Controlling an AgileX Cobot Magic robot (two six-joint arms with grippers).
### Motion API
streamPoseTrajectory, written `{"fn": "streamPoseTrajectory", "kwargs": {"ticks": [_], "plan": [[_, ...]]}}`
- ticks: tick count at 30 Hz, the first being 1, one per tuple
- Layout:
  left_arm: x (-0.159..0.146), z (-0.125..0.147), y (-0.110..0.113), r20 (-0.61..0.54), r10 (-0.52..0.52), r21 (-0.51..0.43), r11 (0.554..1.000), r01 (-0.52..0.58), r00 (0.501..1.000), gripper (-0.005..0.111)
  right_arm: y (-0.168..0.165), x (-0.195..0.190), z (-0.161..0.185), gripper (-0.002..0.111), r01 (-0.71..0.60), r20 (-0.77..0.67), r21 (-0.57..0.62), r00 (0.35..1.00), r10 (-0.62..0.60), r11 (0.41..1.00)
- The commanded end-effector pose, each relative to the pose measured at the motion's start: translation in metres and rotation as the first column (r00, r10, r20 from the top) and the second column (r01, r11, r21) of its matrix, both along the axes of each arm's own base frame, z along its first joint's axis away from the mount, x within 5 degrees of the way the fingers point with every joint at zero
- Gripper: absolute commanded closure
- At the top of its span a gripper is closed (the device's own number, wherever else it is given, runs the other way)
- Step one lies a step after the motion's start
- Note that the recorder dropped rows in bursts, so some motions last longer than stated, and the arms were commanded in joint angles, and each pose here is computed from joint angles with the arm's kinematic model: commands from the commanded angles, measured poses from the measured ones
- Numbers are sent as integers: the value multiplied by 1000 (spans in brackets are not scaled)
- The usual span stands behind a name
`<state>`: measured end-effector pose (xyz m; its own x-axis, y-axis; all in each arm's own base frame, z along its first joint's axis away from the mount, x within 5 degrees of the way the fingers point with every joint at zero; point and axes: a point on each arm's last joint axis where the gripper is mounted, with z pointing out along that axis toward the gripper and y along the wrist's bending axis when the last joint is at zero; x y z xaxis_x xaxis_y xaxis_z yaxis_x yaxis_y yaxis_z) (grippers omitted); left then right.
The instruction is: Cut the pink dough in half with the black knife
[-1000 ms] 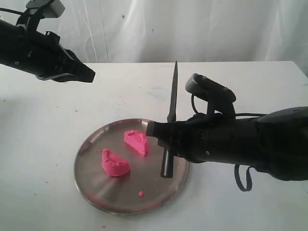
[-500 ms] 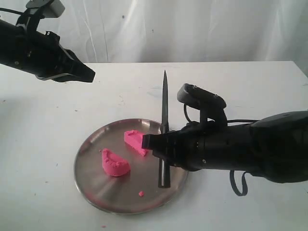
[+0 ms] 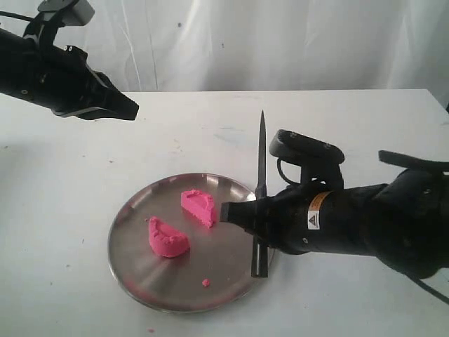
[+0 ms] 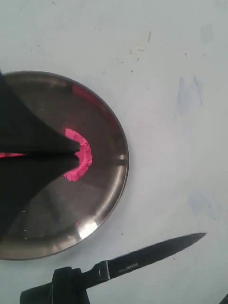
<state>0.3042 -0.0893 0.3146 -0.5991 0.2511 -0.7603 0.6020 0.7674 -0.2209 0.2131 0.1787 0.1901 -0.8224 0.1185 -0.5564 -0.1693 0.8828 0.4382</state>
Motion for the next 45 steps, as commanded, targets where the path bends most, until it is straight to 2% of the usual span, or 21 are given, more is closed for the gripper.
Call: {"fn": "streamPoseTrajectory", "kwargs": {"ticks": [1,6,8,11,15,22,25,30,35,45], "plan": [[-3,2,-1,-4,-3,-20,1000,3,1000,107,1,0,2,108,-13,31,14,999,13,1000],[-3,2,-1,-4,-3,-20,1000,3,1000,107,3,1,5,108,-22,60,44,998,20,999],[-3,2,-1,-4,-3,-20,1000,3,1000,107,6,0,6,108,-22,54,95,998,17,995],[-3,2,-1,-4,-3,-20,1000,3,1000,107,13,-3,5,108,-23,-12,197,1000,26,980],[-3,2,-1,-4,-3,-20,1000,3,1000,107,6,-2,-11,108,61,-117,207,992,-38,976],[-3,2,-1,-4,-3,-20,1000,3,1000,107,-4,-2,-34,108,125,-238,292,970,-54,948],[-3,2,-1,-4,-3,-20,1000,3,1000,107,-3,-1,-39,108,160,-271,330,960,-69,930],[-3,2,-1,-4,-3,-20,1000,3,1000,107,10,5,-44,108,94,-211,487,977,13,868],[-3,2,-1,-4,-3,-20,1000,3,1000,107,11,7,-60,108,141,-265,458,964,-17,878],[-3,2,-1,-4,-3,-20,1000,3,1000,107,8,8,-62,108,161,-263,423,964,-49,892]]}}
